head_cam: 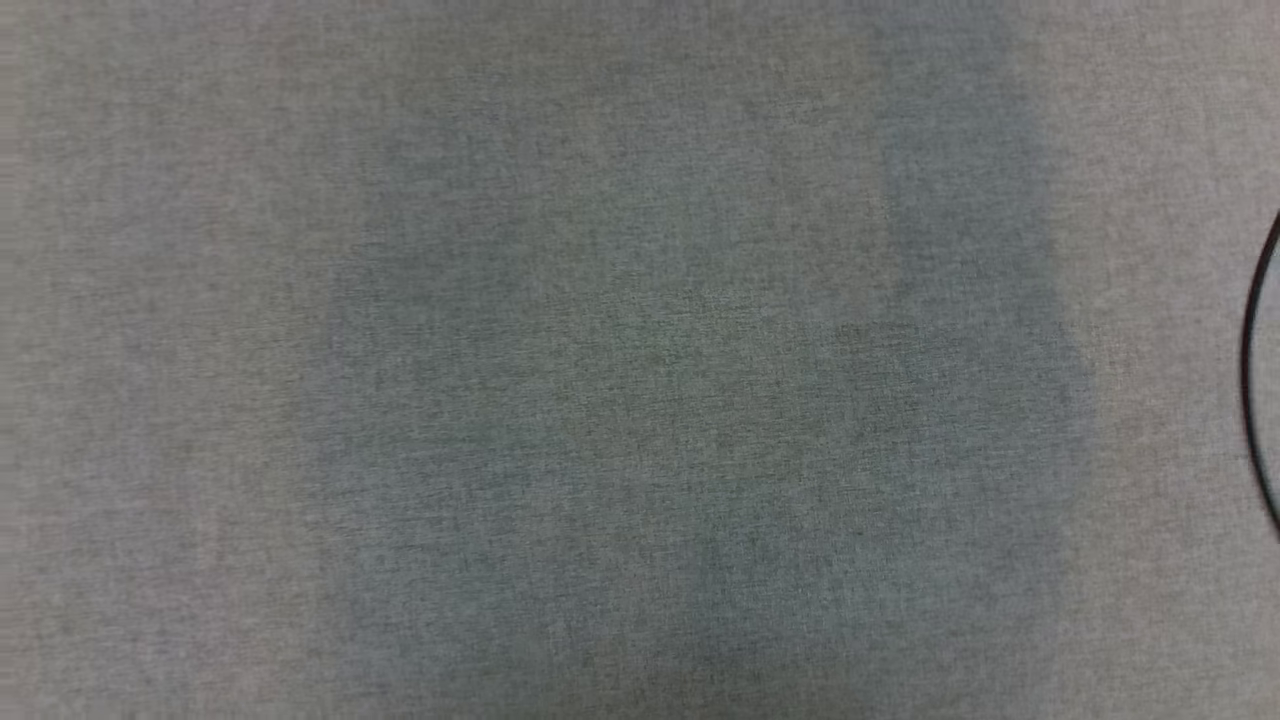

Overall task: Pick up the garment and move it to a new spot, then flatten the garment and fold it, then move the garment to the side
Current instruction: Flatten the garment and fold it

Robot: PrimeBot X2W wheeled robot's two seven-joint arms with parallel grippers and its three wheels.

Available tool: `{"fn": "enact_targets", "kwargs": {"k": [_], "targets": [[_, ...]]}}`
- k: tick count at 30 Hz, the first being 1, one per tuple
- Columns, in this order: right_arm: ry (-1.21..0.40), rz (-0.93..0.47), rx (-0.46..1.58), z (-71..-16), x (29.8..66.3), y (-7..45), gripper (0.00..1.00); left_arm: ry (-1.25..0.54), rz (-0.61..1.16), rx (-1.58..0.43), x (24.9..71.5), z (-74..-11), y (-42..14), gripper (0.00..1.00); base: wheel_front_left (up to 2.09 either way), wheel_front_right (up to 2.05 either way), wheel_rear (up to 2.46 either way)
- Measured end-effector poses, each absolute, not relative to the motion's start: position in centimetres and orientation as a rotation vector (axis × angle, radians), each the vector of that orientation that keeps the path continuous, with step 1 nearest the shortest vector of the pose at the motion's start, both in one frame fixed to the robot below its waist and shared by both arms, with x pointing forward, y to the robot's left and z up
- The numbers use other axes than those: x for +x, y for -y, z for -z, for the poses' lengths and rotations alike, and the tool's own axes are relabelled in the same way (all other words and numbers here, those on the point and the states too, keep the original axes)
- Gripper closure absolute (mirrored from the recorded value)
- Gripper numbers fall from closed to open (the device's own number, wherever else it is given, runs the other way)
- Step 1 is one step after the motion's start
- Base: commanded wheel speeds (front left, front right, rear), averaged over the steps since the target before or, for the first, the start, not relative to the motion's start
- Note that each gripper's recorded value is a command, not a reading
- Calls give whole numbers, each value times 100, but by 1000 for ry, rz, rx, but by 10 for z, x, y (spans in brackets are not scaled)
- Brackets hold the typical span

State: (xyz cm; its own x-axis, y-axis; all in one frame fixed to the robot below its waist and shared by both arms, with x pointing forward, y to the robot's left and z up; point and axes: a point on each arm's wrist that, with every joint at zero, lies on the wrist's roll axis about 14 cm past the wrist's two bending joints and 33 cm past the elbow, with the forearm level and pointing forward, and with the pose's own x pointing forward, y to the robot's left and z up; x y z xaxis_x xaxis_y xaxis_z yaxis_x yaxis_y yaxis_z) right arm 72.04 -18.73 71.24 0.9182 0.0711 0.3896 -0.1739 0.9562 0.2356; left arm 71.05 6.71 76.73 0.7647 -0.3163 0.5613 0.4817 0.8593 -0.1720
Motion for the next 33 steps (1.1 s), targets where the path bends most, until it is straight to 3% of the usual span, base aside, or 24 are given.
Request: {"fn": "enact_targets", "kwargs": {"k": [5, 11, 21, 33], "targets": [[204, -130, 300, -620, 711, 176, 100, 339, 435, -303, 706, -661, -64, 100, 0, 0, 0], [65, -161, 348, -542, 672, 158, 100, 160, 407, -362, 667, -565, -80, 100, 0, 0, 0], [-49, -179, 442, -492, 576, 155, 100, 97, 282, -476, 550, -518, -116, 100, 0, 0, 0], [-166, -90, 486, -447, 460, 180, 100, 2, 118, -547, 419, -487, -141, 100, 0, 0, 0]]}}
